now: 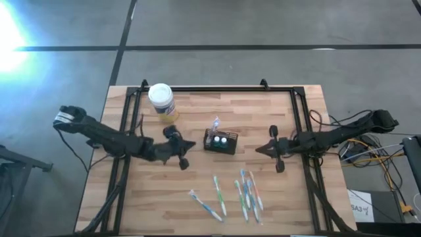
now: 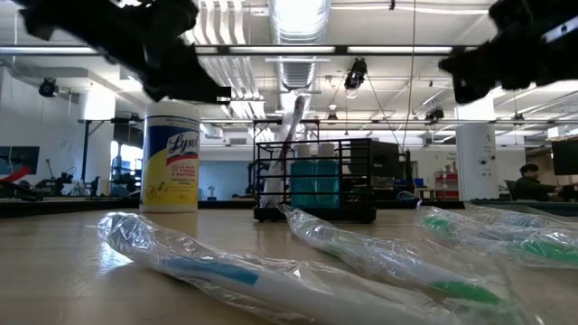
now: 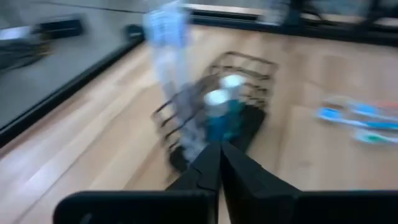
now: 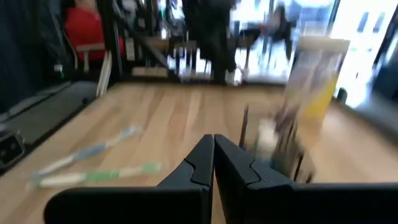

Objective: Pick & Place toothbrushing station
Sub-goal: Adjust the wire organizer on the table

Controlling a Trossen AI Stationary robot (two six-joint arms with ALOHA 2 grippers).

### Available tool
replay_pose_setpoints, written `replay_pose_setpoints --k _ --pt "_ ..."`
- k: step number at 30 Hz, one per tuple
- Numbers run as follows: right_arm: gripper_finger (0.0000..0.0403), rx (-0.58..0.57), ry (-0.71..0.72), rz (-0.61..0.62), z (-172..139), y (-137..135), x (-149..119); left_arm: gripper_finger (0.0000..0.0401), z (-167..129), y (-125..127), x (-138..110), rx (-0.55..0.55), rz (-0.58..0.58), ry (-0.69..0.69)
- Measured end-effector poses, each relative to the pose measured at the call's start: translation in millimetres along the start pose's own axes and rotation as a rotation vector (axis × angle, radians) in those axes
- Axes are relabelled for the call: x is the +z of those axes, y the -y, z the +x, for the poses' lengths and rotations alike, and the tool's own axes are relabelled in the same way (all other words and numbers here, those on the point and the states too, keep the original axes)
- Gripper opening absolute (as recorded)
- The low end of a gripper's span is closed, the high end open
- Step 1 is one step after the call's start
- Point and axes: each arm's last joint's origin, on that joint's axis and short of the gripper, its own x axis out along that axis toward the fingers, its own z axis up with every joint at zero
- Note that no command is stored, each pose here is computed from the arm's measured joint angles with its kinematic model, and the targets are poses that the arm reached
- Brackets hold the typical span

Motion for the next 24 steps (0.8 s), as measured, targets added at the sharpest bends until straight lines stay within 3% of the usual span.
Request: replay_pose_setpoints --k 2,5,11,15,24 --pt "0.0008 -0.005 -0.075 0.057 6.1 -0.7 -9.9 0.0011 -2.4 0.4 -12.6 0.078 -0.063 0.009" --pt "0.0008 -0.018 -0.149 0.133 17.3 -2.1 -23.2 0.0006 2.1 -1.8 -33.1 0.11 -0.14 -0.023" --pt "0.0008 -0.005 -0.157 0.171 44.8 -6.7 -37.0 0.0006 18.3 0.0 -63.0 0.134 -0.171 -0.024" --pt "0.0008 -0.008 -0.196 0.171 67.9 -10.6 -43.1 0.0003 32.6 1.4 -69.3 0.178 -0.194 -0.042" --pt "0.0008 -0.053 -0.298 0.196 110.0 -11.4 -61.7 0.0003 71.2 7.6 -72.7 0.162 -0.183 -0.159"
